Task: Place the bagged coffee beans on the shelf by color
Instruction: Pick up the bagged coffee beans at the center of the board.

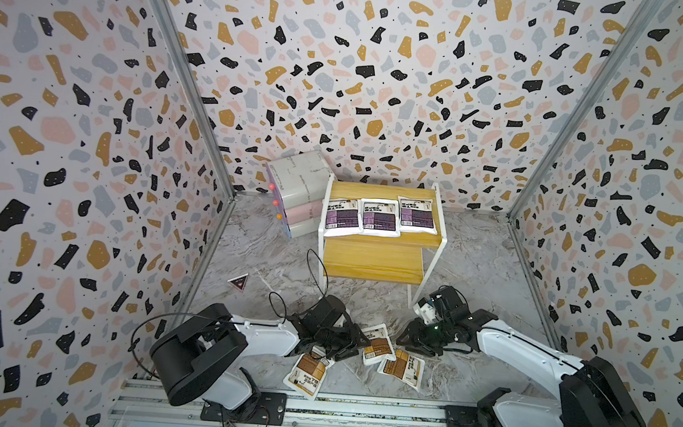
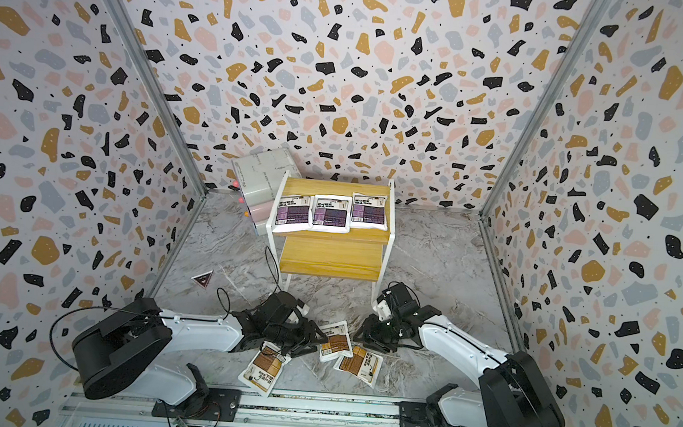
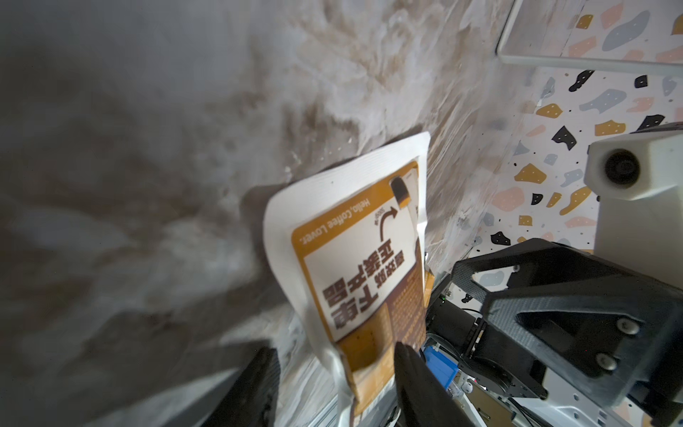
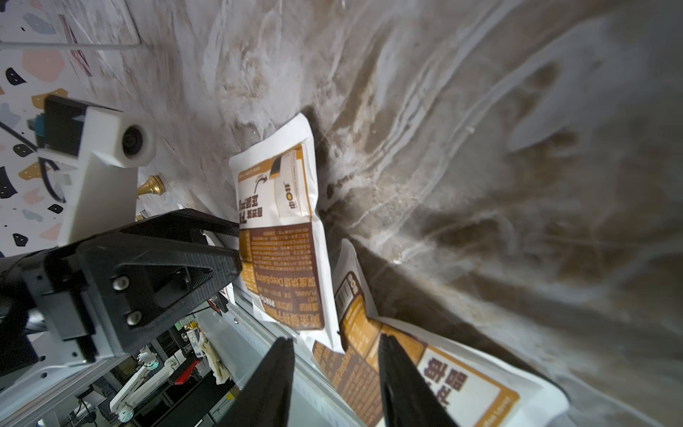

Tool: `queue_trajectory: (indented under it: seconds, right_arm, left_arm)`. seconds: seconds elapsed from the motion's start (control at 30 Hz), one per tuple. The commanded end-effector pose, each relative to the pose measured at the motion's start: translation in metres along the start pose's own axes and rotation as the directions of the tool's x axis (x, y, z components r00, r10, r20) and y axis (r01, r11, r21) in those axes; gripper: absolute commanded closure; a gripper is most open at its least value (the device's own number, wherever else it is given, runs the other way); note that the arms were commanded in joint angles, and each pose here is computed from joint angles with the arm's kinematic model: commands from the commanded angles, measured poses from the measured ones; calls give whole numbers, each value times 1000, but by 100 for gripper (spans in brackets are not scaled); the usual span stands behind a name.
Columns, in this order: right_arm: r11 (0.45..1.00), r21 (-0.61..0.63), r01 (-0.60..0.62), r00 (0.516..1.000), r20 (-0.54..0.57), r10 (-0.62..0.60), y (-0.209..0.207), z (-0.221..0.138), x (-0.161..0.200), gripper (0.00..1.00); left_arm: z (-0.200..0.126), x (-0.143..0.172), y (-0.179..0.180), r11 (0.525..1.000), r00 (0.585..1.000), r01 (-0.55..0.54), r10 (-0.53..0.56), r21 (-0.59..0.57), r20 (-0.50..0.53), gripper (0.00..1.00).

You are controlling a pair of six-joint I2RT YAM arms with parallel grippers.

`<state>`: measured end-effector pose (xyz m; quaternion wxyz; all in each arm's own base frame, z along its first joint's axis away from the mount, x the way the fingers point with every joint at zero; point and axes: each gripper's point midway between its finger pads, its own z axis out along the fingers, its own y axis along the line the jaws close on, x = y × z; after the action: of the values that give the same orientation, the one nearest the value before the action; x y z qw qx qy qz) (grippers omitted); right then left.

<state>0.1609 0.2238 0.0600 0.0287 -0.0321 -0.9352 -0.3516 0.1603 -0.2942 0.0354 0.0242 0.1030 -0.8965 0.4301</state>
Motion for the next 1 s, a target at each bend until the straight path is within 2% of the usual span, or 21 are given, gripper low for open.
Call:
queue_trajectory:
  seconds: [0.0,0.1,0.33,0.4,0.67,0.83,0.97]
  right_arm:
    - [1000,12,20,1000,4,-20,-1,8,-1,60]
    - [999,21,25,1000,-7,-25,-2,14,0,61]
    - [999,41,27,999,-19,-26,-6,17,3,61]
    - [999,41,30,999,-19,-29,-6,16,3,61]
    - [993,70,95,995,19,-96,8,-5,-2,52]
    - [990,56,133,989,57,-136,25,-28,-1,47]
    - [991,-10,132,987,92,-131,43,-45,4,44]
  left_arm:
    - [6,-4,5,1000,1000,19,-19,14,8,46]
    - [10,-6,4,999,1000,24,-24,30,5,49]
    - [17,-7,6,998,999,41,-41,56,-1,74]
    - [18,-8,5,997,999,40,-40,61,-2,78]
    - [9,-7,-8,997,1000,7,-7,74,-1,79]
    - [-18,-4,-26,996,997,-76,75,52,22,79]
    - [-47,3,-39,988,988,-150,148,31,48,78]
